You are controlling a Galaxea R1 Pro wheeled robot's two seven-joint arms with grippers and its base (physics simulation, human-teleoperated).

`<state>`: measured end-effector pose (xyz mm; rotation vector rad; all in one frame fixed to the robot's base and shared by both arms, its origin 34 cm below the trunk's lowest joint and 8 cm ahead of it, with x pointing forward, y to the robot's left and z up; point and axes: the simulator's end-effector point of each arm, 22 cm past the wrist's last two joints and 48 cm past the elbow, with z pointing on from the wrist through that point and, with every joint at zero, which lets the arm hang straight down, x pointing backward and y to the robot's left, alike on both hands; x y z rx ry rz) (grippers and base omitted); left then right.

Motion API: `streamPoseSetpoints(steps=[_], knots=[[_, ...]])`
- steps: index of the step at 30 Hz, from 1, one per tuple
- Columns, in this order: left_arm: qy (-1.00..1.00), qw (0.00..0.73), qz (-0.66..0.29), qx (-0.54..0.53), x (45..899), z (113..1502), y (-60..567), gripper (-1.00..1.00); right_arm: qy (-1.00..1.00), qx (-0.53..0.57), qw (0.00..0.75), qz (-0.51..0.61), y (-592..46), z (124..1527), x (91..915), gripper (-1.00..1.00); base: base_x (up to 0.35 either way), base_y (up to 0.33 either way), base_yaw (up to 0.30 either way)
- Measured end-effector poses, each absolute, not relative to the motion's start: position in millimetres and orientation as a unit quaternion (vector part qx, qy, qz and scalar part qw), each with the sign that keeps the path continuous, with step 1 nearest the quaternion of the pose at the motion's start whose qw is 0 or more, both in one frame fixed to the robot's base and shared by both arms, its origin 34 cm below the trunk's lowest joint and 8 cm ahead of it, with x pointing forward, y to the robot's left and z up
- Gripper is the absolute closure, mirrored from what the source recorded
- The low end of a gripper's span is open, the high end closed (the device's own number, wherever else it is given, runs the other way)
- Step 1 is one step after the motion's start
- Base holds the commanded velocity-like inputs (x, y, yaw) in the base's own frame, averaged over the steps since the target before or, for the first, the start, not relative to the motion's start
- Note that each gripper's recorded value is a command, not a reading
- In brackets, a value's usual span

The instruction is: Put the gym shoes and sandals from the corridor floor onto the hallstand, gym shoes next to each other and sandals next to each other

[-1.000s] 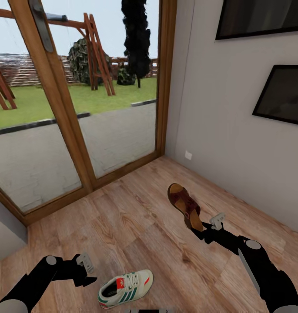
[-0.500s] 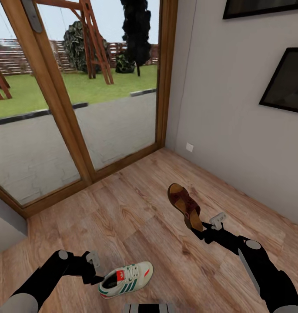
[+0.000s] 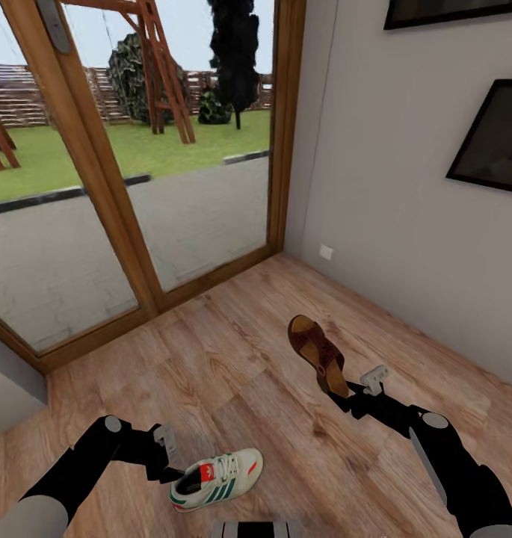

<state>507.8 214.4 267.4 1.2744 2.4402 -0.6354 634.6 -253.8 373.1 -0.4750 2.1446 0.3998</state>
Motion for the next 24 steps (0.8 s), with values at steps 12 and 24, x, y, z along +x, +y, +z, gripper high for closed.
streamPoseSetpoints(steps=[12, 24], knots=[[0.857, 0.131, -0.238, 0.438, 492, 240, 211, -1.0, 0.877, -0.186, 0.411, 0.167, -254, 337, 625, 1.0, 0.0, 0.0, 0.0], [0.861, 0.103, -0.25, 0.43, 474, 211, 212, -1.0, 0.893, -0.178, 0.376, 0.173, -255, 298, 611, 1.0, 0.0, 0.0, 0.0]])
